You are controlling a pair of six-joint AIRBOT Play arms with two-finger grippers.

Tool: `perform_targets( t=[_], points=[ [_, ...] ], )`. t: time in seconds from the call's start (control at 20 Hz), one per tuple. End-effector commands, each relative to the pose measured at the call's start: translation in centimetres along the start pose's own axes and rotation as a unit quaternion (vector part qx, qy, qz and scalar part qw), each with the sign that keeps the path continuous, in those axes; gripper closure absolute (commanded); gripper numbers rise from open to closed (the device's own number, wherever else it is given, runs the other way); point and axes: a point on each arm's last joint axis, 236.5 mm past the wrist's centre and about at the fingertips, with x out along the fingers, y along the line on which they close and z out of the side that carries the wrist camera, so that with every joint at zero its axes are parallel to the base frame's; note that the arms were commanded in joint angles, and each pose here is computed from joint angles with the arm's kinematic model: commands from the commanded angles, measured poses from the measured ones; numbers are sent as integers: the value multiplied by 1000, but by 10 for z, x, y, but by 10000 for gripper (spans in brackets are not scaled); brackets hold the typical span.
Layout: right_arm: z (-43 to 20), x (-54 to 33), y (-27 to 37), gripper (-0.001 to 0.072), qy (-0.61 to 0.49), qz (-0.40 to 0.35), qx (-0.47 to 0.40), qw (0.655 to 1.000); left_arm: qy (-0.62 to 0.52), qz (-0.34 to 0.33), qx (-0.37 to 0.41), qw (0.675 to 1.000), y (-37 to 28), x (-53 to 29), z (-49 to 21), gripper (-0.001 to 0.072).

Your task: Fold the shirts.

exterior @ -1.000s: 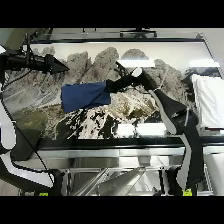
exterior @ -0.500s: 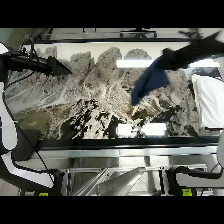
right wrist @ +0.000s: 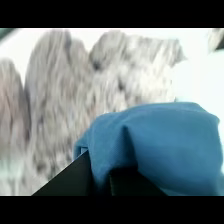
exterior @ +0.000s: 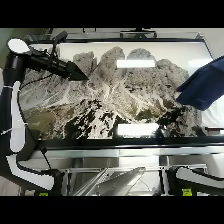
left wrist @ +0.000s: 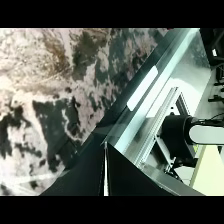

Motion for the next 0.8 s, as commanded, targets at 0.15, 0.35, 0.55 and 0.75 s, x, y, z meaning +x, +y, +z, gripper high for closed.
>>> perform_targets(
  t=[0.15,0.35,0.55,0.75],
  points=[
    [122,-20,-51,686,-224,89,41,970,-56,18,9,998,-1,14,31,700],
    [21,21,-147,689,-40,-26,167,985,-72,22,9,997,1,13,38,699],
    [-119,21,-209,686,116,-94,315,937,-64,20,10,998,0,13,34,699],
    [-188,-23,-269,685,149,-221,357,895,-60,19,11,998,3,15,33,700]
  ],
)
